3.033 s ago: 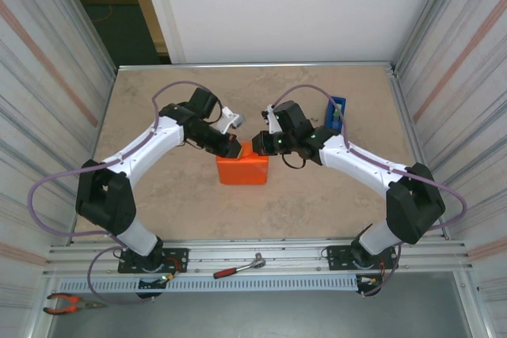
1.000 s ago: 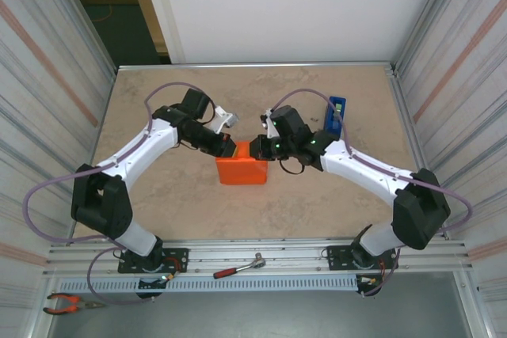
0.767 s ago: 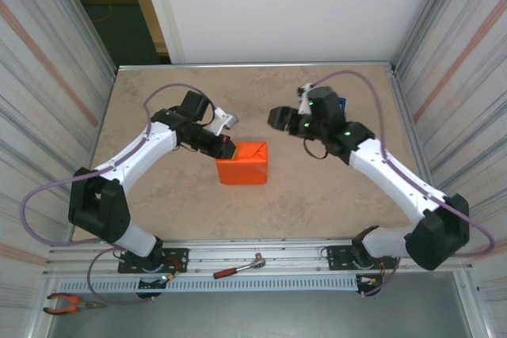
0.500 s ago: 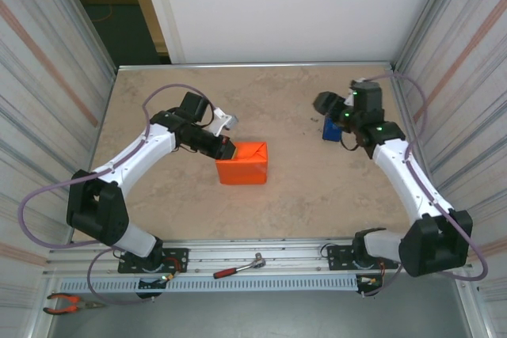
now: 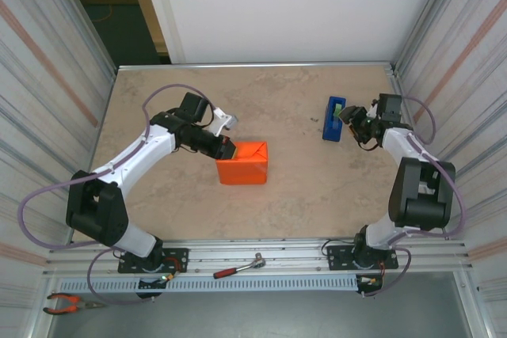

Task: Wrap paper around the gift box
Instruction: Tear off the tape with the cutter, then stick the wrapping paper to the gift box.

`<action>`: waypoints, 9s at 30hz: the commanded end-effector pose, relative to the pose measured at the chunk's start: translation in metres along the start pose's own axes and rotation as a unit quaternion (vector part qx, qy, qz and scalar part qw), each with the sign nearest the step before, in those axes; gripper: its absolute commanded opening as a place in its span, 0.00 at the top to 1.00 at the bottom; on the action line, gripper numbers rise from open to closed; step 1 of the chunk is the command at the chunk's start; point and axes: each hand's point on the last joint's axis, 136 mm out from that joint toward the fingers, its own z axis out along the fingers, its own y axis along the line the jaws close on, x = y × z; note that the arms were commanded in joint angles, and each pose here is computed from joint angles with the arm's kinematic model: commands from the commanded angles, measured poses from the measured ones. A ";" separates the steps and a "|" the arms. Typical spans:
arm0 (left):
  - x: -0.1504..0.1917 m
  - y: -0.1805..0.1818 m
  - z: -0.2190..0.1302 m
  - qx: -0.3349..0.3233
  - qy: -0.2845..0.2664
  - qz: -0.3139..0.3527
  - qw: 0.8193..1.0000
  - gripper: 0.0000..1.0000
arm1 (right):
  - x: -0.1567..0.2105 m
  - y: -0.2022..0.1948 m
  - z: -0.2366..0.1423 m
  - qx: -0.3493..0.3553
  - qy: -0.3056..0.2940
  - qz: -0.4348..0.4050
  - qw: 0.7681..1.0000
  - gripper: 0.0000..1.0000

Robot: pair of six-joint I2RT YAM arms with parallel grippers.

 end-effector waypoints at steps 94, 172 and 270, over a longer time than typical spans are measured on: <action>0.033 0.015 0.012 -0.031 0.055 -0.014 0.998 1.00 | 0.017 -0.012 0.049 -0.111 0.044 0.070 0.990 1.00; 0.032 0.015 0.013 -0.033 0.054 -0.011 0.998 1.00 | 0.075 -0.047 0.056 -0.083 0.036 0.189 0.978 1.00; 0.036 0.011 0.014 -0.020 0.055 -0.017 0.998 1.00 | 0.328 0.127 -0.009 0.057 0.105 -0.293 0.949 1.00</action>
